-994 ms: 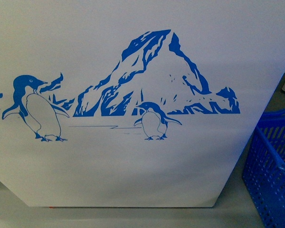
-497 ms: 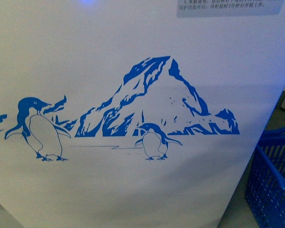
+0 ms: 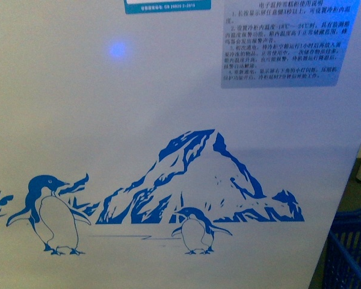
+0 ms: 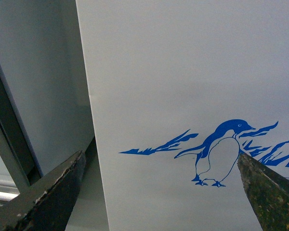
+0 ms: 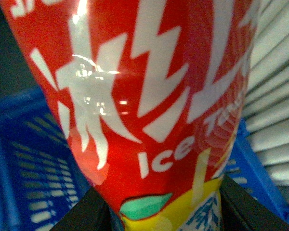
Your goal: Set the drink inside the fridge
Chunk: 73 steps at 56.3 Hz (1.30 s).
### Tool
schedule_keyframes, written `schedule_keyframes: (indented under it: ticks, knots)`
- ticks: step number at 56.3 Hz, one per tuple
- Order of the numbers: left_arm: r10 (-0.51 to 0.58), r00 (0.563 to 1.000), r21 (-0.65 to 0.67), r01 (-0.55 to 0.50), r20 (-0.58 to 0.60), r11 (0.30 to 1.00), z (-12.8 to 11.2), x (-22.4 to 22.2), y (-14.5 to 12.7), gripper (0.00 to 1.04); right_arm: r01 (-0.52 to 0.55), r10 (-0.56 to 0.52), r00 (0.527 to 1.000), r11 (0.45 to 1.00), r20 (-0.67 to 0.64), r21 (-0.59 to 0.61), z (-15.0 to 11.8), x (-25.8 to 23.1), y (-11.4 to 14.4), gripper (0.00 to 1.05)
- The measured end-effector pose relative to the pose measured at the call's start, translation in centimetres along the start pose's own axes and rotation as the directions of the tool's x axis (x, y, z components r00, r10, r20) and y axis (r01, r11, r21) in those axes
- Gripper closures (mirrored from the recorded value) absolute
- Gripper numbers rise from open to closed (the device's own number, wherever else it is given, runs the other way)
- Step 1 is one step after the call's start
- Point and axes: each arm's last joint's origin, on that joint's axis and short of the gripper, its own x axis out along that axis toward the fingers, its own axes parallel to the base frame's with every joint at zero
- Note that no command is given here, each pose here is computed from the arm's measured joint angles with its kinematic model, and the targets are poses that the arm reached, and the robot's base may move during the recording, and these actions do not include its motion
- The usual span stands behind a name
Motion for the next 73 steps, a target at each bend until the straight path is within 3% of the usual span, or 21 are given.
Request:
schedule_keyframes:
  ticks: [13,24,33,48,58,73]
  knots:
    - [0.000,1.000,0.000,0.000,0.000,1.000,0.0,0.0,0.0,0.08,-0.109,0.073,0.953,0.988,0.294,0.108,5.2,-10.6,0.0,0.64]
    - [0.000,1.000,0.000,0.000,0.000,1.000,0.0,0.0,0.0,0.08,-0.167,0.081,0.878,0.976,0.472,0.143,5.9,-17.9,0.0,0.64]
    - [0.000,1.000,0.000,0.000,0.000,1.000,0.0,0.0,0.0,0.08,-0.194,0.087,0.826,0.971,0.556,0.137,4.2,-22.5,0.6,0.64]
    - [0.000,1.000,0.000,0.000,0.000,1.000,0.0,0.0,0.0,0.08,-0.181,0.058,0.795,0.973,0.604,0.145,2.7,-24.9,1.5,0.64]
    - [0.000,1.000,0.000,0.000,0.000,1.000,0.0,0.0,0.0,0.08,-0.184,0.039,0.744,0.972,0.667,0.149,2.5,-26.3,2.7,0.64]
    - [0.000,1.000,0.000,0.000,0.000,1.000,0.0,0.0,0.0,0.08,-0.170,0.063,0.764,0.980,0.642,0.106,0.9,-25.2,3.7,0.64]
